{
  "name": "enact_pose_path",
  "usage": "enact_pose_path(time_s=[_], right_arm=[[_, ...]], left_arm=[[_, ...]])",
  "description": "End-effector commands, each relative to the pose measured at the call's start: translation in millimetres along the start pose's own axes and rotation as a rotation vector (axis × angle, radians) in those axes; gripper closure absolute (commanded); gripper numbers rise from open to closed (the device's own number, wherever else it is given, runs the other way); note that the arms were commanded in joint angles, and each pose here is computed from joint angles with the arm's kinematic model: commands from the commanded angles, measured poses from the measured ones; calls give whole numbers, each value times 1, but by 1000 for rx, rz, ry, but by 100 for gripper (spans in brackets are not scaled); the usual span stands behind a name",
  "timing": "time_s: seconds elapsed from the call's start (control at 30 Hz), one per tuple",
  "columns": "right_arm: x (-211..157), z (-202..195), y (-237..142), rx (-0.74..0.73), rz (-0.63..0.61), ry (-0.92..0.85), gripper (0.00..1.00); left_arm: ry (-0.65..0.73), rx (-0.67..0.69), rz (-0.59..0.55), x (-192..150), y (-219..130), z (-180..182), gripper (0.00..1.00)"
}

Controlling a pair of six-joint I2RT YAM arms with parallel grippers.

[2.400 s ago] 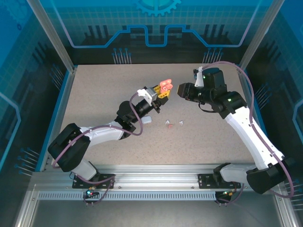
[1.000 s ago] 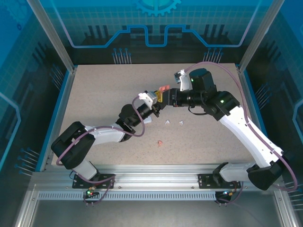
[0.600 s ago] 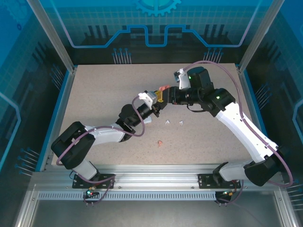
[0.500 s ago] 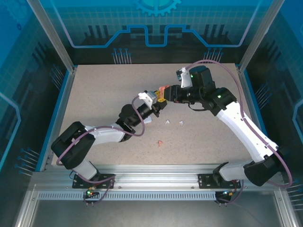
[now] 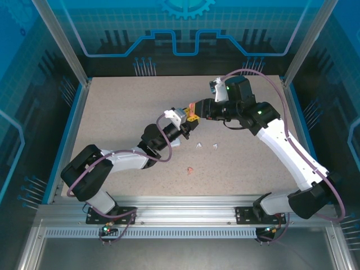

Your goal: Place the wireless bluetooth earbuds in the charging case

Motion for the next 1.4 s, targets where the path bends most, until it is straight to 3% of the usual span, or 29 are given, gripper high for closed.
enact_pose_path(time_s=[0.0, 0.4, 0.9, 1.23, 1.37], right_arm=[[2, 10, -23, 31, -39, -28, 69], [-12, 19, -9, 63, 25, -33, 69], [6, 10, 9, 34, 11, -20, 69], [9, 13, -33, 41, -75, -32, 68], [16, 16, -32, 43, -88, -37, 68]], left_arm=[[-6, 3, -66, 17, 3, 2, 100], [2, 1, -72, 20, 4, 2, 100], [0, -1, -77, 23, 0, 2, 100], [4, 2, -71, 21, -2, 1, 100], [4, 1, -71, 21, -2, 1, 100]])
Point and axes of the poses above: each hand's point on the last joint's axis, 136 mm out from that joint toward the fingers, its own y axis out along the fingers, its own z axis along the line the jaws close on, x = y × z, the point moved 4 cm from there along -y, back along the fingers, and after that the axes turned 15 degrees about y, right-handed, at the moved point
